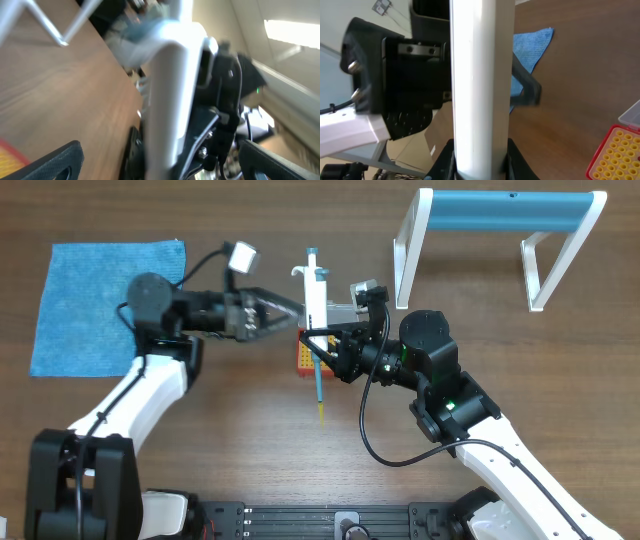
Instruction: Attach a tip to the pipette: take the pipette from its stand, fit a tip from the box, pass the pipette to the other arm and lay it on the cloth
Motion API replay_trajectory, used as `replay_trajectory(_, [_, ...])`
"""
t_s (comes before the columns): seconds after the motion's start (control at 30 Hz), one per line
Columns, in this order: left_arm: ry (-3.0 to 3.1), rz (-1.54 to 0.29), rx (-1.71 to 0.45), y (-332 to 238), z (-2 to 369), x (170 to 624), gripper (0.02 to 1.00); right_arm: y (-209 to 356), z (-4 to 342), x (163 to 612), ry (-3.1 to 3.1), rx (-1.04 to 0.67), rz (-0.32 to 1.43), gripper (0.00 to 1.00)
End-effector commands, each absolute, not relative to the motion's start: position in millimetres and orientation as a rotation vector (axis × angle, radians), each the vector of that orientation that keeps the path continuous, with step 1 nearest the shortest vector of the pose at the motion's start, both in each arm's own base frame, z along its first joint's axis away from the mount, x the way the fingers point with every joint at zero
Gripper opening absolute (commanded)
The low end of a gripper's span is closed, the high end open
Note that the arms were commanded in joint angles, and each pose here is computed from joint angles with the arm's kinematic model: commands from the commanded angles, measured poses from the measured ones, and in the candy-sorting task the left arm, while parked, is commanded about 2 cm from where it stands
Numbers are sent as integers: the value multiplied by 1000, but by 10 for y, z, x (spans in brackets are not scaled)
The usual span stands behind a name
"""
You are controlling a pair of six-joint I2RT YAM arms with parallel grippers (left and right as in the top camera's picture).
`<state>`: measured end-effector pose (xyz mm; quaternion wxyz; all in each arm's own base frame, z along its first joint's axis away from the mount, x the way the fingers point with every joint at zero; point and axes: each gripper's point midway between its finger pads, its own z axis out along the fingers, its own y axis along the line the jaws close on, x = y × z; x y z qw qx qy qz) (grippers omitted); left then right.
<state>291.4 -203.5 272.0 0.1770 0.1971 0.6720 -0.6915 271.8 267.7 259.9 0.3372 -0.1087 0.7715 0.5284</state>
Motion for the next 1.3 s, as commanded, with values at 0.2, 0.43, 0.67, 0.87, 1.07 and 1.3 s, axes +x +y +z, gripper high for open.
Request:
replay_trajectory(0.2, [1777,-1904,650,-2253,2899,2898,998,2747,2691,2542,2031,-307,1536,80])
replay_trajectory(0.43, [1748,-1869,621,-2225,2921,2976,998,2788,2720,2412,2042,-358,1617,73])
replay_trajectory(0.67, [1739,-1871,563,-2285,2944,3033,27,2811,2786,2357,2019,-393,1659,80])
replay_trajectory(0.87, [1758,-1890,504,-2377,2922,3063,29,2811,2786,2357,2019,-393,1659,744])
replay_trajectory(1.07, [1935,-1795,97,-2073,2491,3549,27,2799,2785,2367,2018,-391,1658,820])
replay_trajectory(1.3, [2126,-1403,-255,-1407,1714,3938,29,2274,2429,2686,2154,-210,1524,822])
